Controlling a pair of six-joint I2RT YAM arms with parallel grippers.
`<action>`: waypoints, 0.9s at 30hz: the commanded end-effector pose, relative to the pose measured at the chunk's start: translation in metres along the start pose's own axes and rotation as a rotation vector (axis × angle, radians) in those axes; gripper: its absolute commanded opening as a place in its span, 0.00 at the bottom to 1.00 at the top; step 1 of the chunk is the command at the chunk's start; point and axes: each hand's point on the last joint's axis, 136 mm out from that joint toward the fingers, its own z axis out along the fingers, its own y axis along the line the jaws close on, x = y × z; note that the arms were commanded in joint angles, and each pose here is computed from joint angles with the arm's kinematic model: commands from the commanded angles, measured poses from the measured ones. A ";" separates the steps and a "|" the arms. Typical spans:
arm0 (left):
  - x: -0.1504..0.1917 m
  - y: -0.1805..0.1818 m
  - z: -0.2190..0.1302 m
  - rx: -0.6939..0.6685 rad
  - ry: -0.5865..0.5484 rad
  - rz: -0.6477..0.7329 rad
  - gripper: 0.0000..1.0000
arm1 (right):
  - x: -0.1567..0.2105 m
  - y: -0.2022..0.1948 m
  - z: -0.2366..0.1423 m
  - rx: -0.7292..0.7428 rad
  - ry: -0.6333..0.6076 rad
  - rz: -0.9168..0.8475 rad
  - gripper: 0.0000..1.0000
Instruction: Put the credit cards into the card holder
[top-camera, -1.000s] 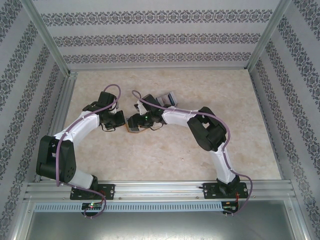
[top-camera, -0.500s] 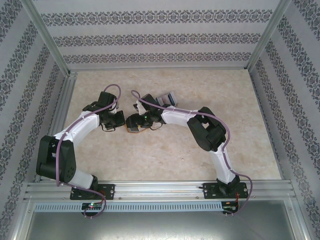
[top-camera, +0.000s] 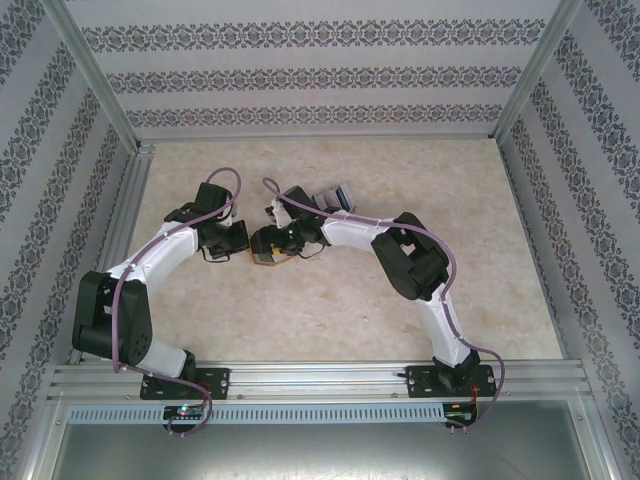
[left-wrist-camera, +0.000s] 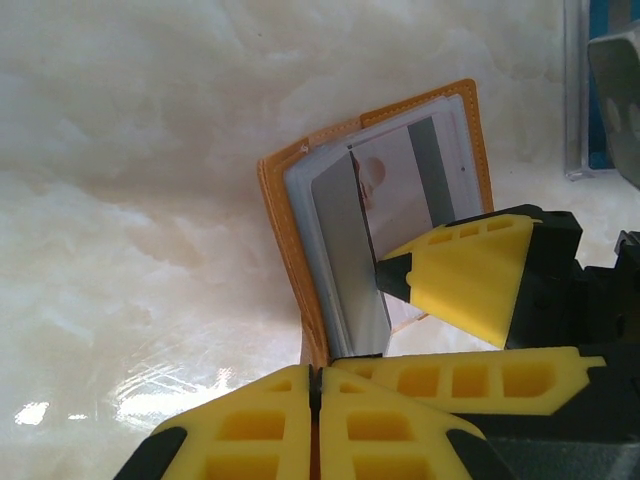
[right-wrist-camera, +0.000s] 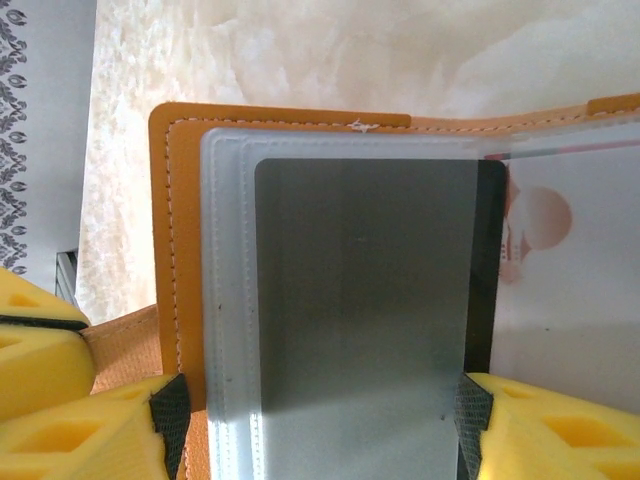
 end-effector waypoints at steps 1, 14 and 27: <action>-0.003 -0.003 0.004 0.012 0.002 0.017 0.03 | 0.021 -0.009 0.020 -0.039 0.086 0.041 0.77; -0.006 -0.006 0.003 0.025 -0.002 0.012 0.03 | 0.029 -0.034 0.018 0.130 0.091 0.021 0.76; -0.003 0.000 0.005 0.015 -0.003 0.004 0.03 | 0.020 0.000 0.017 -0.133 0.088 0.073 0.61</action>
